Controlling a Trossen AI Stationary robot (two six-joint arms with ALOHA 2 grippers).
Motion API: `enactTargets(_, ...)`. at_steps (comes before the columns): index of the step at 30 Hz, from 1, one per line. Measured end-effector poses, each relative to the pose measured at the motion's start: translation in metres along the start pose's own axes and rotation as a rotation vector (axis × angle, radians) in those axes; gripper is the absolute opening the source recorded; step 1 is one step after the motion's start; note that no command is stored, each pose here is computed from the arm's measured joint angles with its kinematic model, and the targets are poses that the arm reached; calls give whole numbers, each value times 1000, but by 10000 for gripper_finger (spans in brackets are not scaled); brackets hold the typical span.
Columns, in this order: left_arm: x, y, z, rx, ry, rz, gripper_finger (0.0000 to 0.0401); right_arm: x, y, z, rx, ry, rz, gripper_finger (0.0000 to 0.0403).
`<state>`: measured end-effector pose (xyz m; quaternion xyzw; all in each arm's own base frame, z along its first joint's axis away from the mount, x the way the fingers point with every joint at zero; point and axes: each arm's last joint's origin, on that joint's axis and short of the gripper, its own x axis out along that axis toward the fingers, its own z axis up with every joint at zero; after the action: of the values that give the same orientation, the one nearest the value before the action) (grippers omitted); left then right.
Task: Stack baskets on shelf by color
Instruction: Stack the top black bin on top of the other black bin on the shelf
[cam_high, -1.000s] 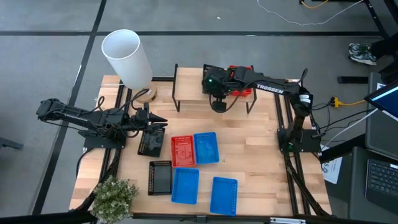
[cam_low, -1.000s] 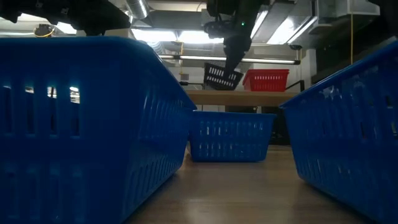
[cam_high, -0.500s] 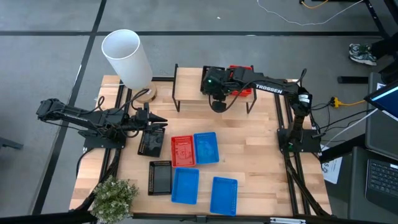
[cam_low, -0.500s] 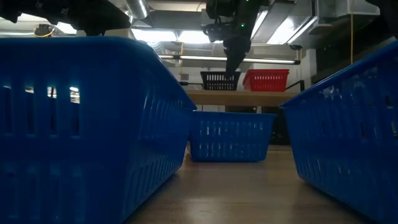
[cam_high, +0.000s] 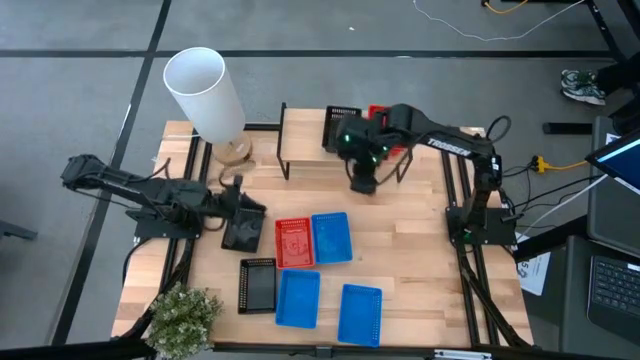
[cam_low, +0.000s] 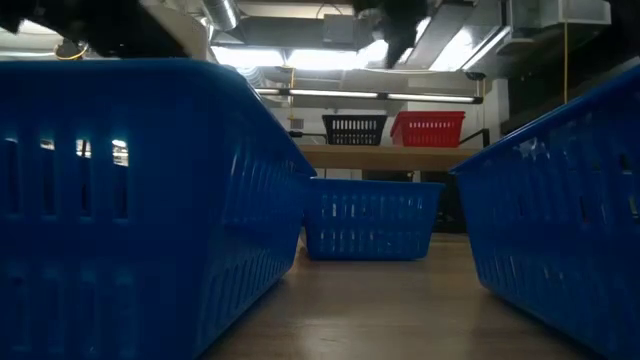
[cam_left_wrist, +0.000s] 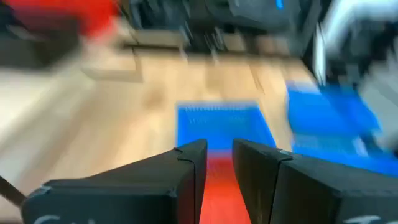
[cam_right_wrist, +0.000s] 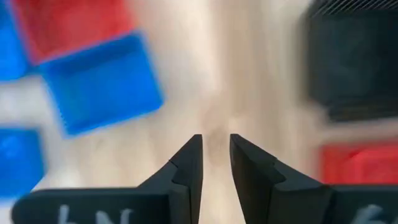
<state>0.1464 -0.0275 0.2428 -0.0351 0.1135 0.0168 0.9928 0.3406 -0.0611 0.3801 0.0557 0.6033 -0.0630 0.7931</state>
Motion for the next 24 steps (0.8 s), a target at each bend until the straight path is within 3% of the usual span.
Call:
enactTargets(6, -11, -25, 12, 1, 423, -31, 69, 7, 35, -11, -112, 51, 33, 79)
enactTargets(11, -8, -47, -1, -51, 751, -76, 69, 30, 57, -21, -126, 154, 37, 79)
enactTargets(16, 5, -65, -25, 31, 918, -104, 69, 57, 69, -29, -146, 223, 34, 79)
enactTargets(24, 21, -74, -44, 109, 1015, -48, 69, 81, 79, -42, -113, 312, 16, 79)
